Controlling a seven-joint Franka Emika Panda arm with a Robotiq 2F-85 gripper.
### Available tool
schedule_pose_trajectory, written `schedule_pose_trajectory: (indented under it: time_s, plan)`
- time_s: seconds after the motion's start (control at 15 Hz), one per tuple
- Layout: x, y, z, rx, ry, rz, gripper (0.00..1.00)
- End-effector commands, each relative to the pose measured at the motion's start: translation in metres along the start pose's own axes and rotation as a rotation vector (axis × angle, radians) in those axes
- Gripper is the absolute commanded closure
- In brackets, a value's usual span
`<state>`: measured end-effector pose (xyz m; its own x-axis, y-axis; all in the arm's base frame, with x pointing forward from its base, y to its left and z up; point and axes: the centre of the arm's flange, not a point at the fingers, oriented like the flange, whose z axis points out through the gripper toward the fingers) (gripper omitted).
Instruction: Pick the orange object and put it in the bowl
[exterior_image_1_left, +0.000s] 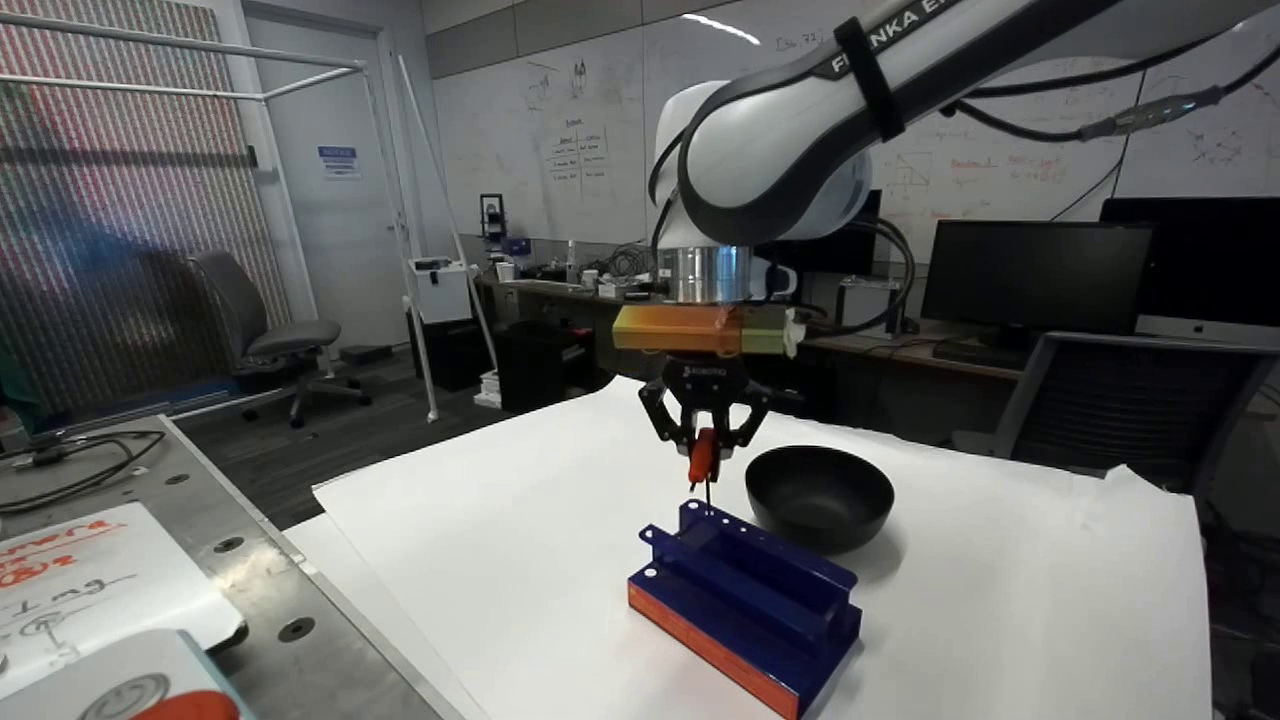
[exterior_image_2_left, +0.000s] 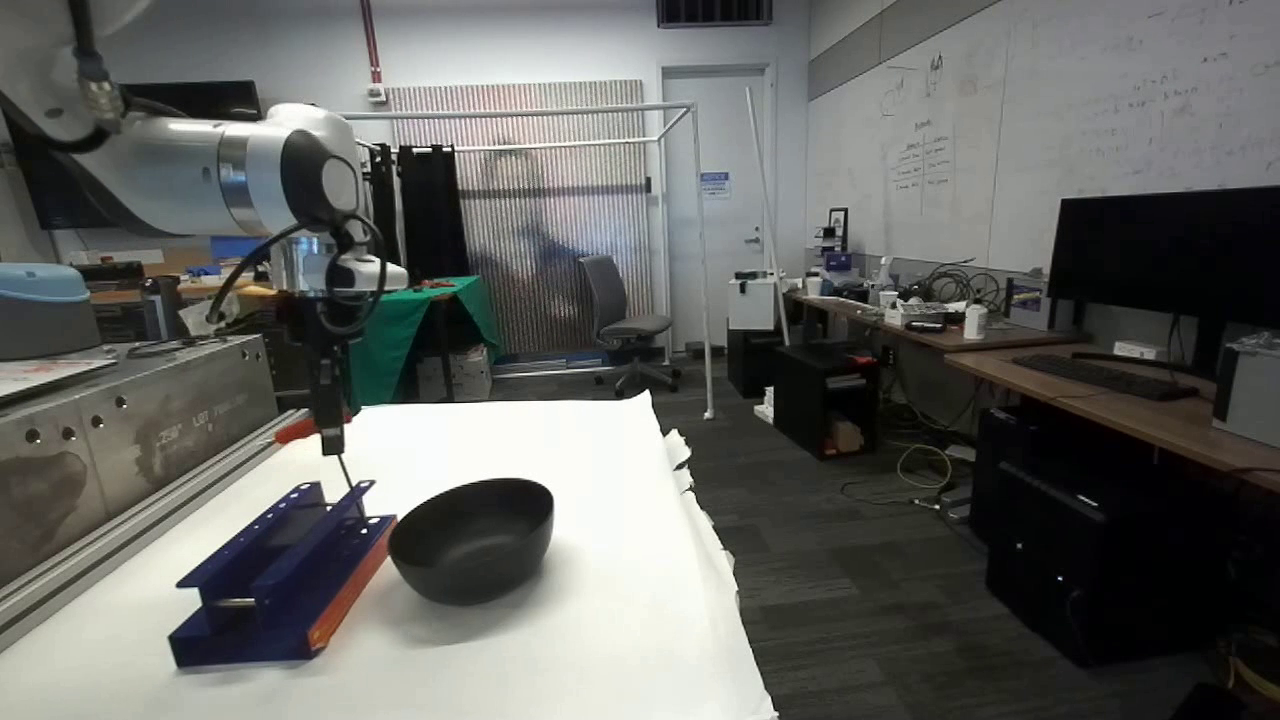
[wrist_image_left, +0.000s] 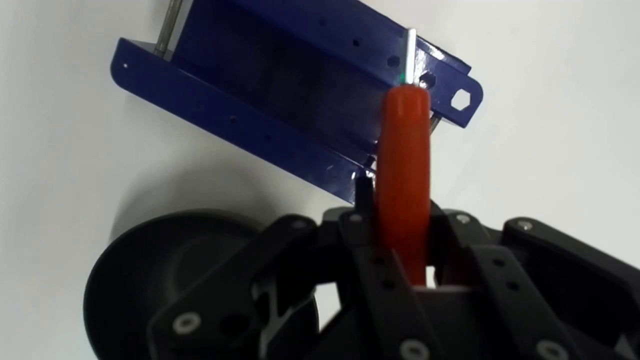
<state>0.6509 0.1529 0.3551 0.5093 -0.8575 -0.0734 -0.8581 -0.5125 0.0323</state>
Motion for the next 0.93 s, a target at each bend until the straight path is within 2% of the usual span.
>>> schedule_pose_trajectory:
  time_s: [0.0, 0.2, 0.33, 0.6, 0.87]
  plan:
    - [-0.005, 0.026, -0.059, 0.048, 0.065, 0.030, 0.93]
    - [0.003, 0.036, -0.100, 0.030, 0.100, 0.073, 0.93]
    - [0.020, 0.043, -0.113, -0.008, 0.124, 0.127, 0.91]
    - [0.069, 0.054, -0.092, -0.123, 0.109, 0.216, 0.91]
    - [0.113, 0.052, -0.045, -0.203, 0.023, 0.219, 0.90]
